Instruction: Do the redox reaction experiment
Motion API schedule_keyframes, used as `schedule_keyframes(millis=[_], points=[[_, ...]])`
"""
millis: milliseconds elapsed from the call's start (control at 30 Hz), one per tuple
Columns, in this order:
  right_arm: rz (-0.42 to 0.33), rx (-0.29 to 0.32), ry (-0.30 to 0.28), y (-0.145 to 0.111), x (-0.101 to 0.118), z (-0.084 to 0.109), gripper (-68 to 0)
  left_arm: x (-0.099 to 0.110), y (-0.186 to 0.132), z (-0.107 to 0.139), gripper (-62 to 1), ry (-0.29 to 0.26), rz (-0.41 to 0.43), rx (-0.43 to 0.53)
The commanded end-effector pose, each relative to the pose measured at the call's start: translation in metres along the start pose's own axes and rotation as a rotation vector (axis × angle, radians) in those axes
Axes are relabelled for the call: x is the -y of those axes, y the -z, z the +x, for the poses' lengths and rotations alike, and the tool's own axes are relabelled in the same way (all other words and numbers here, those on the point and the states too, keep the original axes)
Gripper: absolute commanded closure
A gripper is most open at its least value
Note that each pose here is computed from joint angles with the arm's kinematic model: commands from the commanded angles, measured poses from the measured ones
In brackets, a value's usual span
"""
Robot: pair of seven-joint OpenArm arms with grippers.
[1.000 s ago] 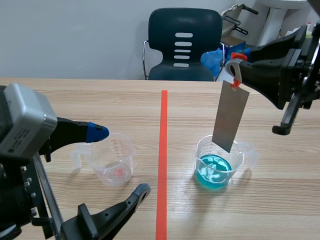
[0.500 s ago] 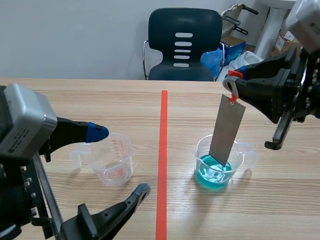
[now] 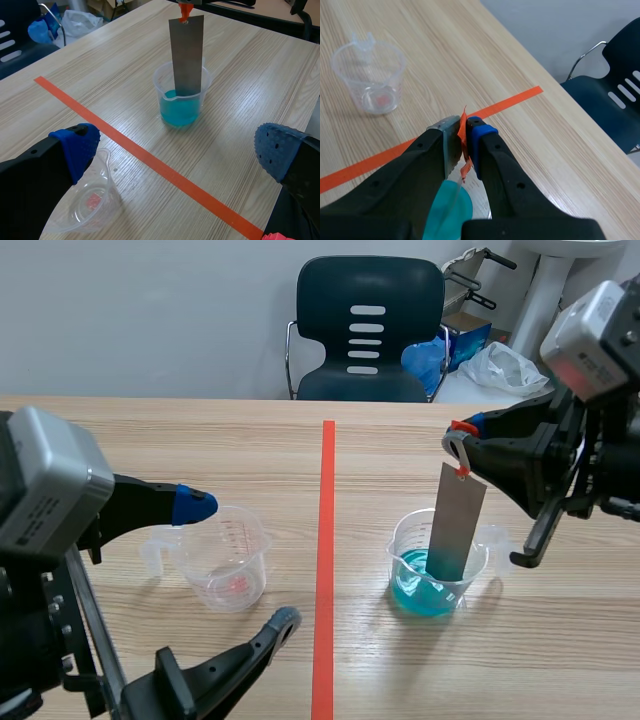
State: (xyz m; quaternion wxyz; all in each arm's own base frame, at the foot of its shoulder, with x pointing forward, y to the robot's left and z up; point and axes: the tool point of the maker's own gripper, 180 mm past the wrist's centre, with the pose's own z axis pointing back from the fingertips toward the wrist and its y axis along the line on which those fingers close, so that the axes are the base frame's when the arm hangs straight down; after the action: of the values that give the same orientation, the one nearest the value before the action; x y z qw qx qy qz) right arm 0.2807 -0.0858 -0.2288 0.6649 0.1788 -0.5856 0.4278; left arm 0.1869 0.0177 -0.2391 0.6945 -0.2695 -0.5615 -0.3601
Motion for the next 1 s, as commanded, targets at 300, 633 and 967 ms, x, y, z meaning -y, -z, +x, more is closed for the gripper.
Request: schedule_keyframes(millis=[300, 633, 967], points=[[0.014, -0.011, 0.06, 0.018, -0.002, -0.019, -0.7, 0.0, 0.001, 0.009, -62.3, 0.001, 0.002, 0.035], [0.081, 0.001, 0.093, 0.022, -0.018, -0.02, -0.7, 0.0, 0.001, 0.009, -62.3, 0.001, 0.002, 0.036], [0.108, 0.011, 0.112, 0.021, -0.023, -0.018, -0.7, 0.0, 0.001, 0.009, -62.3, 0.001, 0.002, 0.036]])
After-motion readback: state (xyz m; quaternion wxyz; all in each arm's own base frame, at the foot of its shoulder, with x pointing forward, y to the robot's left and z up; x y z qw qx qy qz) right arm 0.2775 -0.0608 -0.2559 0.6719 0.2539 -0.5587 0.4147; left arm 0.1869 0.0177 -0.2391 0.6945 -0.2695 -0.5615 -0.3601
